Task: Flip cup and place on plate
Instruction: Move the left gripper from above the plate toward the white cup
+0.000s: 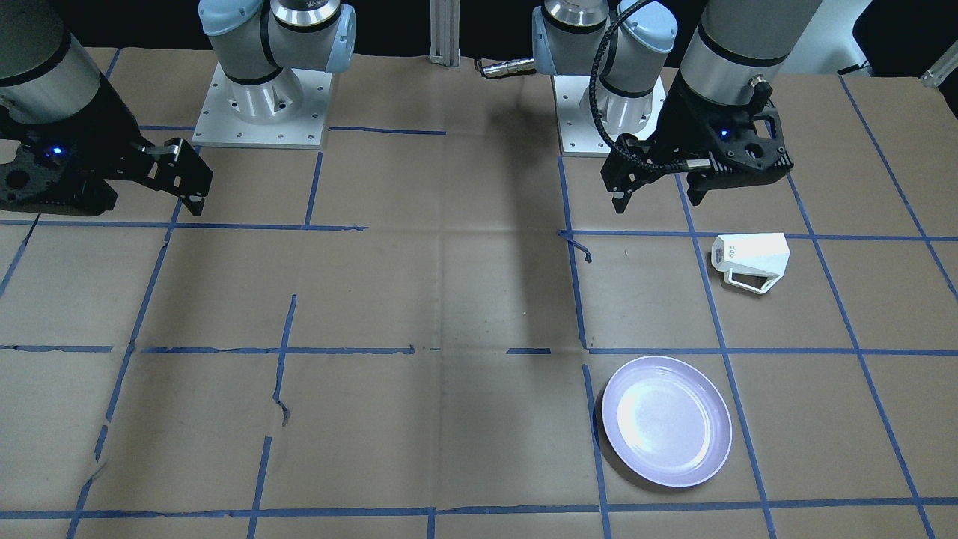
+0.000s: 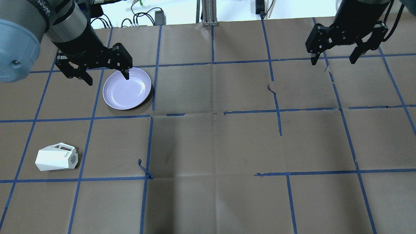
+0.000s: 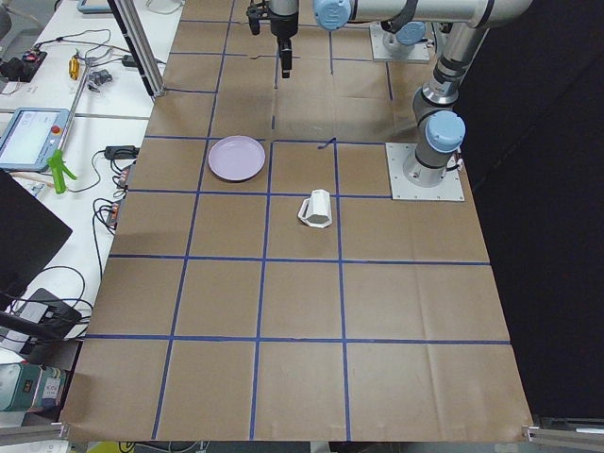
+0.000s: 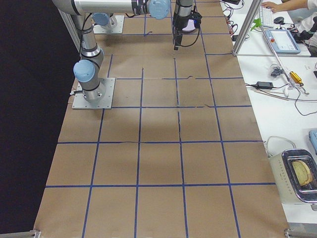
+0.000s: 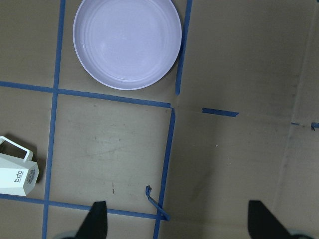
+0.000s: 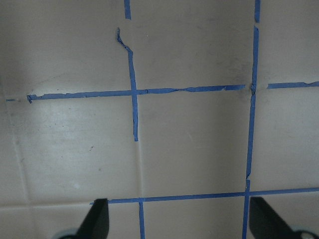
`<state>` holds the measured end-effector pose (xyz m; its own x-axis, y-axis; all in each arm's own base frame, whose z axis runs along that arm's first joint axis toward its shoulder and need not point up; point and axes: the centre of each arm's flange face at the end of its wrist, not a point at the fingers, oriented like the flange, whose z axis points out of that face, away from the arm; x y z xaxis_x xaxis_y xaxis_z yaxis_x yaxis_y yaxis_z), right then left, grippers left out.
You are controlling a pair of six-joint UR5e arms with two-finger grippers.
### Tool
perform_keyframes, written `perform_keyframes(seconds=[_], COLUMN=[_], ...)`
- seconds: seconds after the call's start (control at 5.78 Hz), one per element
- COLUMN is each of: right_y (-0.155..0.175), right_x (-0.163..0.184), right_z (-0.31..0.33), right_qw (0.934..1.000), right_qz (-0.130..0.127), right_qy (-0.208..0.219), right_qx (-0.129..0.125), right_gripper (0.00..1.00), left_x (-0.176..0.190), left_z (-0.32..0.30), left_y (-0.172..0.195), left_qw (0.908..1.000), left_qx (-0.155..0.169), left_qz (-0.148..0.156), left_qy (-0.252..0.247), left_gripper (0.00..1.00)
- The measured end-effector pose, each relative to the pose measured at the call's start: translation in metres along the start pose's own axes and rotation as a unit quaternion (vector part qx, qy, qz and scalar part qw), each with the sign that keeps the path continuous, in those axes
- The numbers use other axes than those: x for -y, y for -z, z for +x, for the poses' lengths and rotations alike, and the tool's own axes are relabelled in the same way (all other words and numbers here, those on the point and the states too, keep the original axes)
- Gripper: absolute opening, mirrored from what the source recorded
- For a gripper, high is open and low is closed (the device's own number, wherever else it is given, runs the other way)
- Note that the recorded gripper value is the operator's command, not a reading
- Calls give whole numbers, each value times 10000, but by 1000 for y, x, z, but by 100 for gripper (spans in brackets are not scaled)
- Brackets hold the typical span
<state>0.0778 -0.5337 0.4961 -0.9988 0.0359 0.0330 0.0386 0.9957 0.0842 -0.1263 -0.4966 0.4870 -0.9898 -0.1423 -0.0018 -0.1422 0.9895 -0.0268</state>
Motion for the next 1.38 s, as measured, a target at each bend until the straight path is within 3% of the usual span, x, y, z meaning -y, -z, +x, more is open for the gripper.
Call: perform_keyframes(seconds=[0.52, 1.21, 1.38], right_y=[0, 0, 0], right_x=[0, 0, 0], right_z=[0, 0, 0], right_qw=[10000, 10000, 10000], right_qz=[0, 0, 1], right_qy=[0, 0, 0], right_qx=[0, 0, 0], right_gripper=[100, 100, 100], left_x=[4, 23, 19], left_z=[-21, -195, -260], left_y=[-3, -13, -31], left_qw=[9998, 9942, 9911], left_qx=[25, -84, -389], left_qz=[22, -270, -351], left_qy=[-176, -1040, -1221], left_gripper=[98, 98, 98])
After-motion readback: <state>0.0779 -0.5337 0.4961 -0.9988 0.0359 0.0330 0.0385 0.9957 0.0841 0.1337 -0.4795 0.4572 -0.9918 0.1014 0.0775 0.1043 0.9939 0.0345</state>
